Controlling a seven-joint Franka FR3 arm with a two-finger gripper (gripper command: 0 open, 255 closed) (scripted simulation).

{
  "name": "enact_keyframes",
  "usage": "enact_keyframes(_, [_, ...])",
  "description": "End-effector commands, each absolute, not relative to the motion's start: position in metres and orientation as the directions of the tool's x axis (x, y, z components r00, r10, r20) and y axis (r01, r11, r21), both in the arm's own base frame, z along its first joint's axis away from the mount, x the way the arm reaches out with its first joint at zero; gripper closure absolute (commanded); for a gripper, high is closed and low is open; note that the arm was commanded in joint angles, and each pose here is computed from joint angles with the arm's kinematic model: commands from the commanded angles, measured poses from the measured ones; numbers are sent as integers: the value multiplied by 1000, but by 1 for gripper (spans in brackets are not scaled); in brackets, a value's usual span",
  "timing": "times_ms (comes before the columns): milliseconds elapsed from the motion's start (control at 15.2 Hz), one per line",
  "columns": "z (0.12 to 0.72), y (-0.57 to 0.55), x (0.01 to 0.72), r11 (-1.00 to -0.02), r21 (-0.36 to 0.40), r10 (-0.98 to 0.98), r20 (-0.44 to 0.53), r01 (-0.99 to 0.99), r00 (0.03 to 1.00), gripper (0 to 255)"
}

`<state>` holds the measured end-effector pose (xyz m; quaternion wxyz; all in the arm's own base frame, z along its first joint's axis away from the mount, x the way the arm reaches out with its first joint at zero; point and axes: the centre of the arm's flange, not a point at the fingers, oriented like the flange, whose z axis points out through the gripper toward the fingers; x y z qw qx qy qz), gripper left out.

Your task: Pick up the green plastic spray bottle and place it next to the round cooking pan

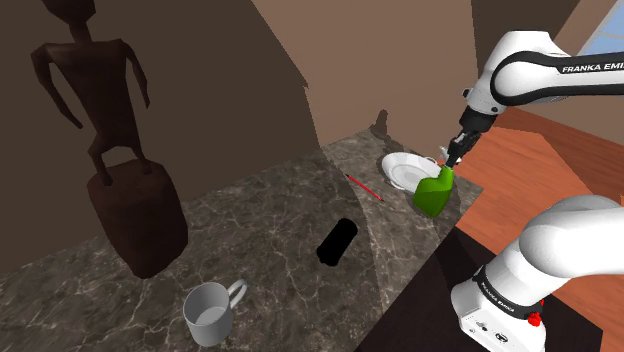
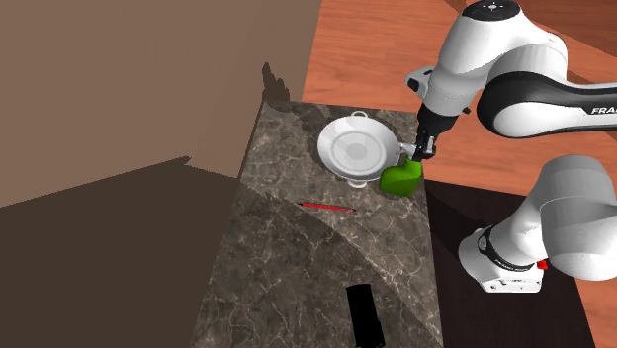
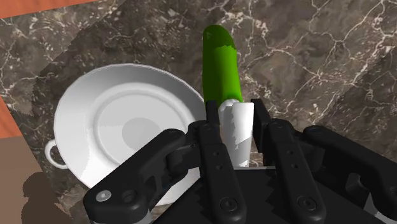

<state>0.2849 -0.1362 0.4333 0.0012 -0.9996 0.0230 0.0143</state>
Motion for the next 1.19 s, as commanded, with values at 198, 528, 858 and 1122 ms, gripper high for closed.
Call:
enact_keyframes(198, [433, -136, 285, -999, -2, -46, -28, -46, 999, 0])
enact_keyframes(528, [460, -136, 286, -999, -2, -46, -28, -46, 999, 0])
enact_keyframes(858, [483, -136, 286, -999, -2, -46, -28, -46, 999, 0])
enact_keyframes(1122, [483, -136, 286, -999, -2, -46, -28, -46, 999, 0])
